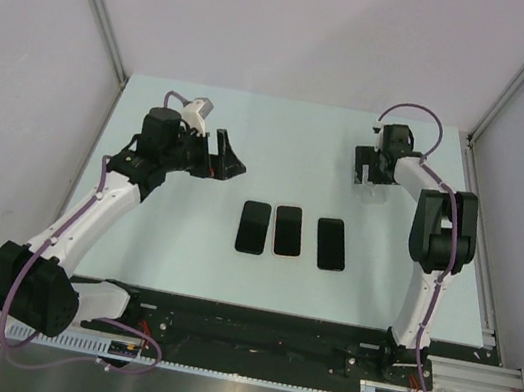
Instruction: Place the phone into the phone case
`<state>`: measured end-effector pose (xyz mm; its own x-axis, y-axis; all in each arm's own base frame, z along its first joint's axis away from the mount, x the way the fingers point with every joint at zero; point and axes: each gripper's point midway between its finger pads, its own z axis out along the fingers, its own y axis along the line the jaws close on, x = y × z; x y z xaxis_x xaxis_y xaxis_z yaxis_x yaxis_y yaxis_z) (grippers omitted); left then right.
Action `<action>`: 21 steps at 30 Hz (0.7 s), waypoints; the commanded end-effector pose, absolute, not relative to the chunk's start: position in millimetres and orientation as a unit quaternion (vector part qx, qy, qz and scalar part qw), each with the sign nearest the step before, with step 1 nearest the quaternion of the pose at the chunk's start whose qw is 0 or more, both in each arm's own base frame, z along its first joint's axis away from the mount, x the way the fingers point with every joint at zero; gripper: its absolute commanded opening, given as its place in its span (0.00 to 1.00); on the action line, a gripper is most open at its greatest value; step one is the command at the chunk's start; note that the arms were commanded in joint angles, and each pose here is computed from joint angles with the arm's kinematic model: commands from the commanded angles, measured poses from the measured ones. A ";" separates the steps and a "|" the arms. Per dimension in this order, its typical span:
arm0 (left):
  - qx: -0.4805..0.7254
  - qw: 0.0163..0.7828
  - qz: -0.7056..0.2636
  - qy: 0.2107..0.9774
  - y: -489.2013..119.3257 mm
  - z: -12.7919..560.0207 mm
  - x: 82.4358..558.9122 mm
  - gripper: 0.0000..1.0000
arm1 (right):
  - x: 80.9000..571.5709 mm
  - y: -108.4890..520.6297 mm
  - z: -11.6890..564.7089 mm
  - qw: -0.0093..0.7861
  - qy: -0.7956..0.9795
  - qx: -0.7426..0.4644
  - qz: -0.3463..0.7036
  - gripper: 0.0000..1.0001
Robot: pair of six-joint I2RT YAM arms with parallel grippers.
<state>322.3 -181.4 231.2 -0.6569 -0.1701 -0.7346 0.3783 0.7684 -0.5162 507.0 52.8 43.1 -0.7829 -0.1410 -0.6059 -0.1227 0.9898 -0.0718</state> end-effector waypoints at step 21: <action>0.080 0.439 -0.368 0.816 -188.0 255.2 317.2 1.00 | 475.1 69.1 39.5 0.267 0.962 -0.045 0.046 0.67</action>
